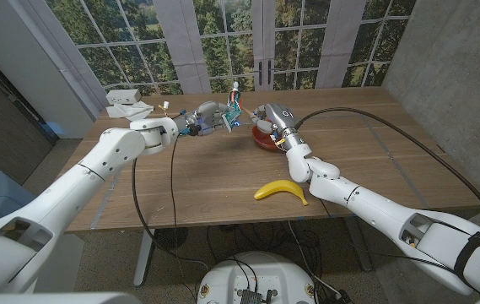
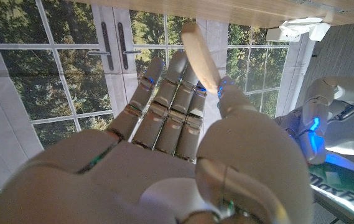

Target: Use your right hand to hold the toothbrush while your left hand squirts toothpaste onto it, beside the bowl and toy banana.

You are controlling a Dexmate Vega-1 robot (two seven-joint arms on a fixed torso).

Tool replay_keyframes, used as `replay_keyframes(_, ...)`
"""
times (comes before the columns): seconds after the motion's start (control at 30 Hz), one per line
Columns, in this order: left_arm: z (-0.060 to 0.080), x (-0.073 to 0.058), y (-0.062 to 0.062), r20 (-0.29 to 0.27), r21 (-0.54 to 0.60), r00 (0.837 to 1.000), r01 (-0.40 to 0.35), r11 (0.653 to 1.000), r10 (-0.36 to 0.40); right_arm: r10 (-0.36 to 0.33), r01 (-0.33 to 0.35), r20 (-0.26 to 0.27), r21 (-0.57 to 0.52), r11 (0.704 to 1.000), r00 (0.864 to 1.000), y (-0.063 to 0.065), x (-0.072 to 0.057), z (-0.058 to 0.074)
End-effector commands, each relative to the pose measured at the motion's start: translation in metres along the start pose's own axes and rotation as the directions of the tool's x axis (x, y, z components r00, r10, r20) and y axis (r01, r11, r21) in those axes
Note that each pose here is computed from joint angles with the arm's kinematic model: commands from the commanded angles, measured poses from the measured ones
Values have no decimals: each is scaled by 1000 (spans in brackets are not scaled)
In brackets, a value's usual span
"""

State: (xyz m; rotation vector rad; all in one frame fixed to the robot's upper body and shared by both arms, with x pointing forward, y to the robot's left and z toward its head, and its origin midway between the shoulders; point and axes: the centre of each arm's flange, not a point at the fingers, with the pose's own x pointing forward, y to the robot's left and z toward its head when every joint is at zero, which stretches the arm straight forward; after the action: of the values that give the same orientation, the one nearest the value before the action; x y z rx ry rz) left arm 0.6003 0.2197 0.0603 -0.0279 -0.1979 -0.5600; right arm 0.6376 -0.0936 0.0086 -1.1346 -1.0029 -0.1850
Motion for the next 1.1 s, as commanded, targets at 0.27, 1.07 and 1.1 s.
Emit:
replay_keyframes(0.27,4,-1,-2,40,36,999,35,999,-36,34,-31,-43,56,998,998,-1,3,-6)
replay_keyframes(1.07,4,-17,0,63,73,997,29,997,-34,43,-36,-78,94,995,996,-1,-2,-11)
replay_keyframes(1.1,4,-19,0,65,76,997,24,997,-29,45,-37,-81,97,995,996,-1,-3,-12)
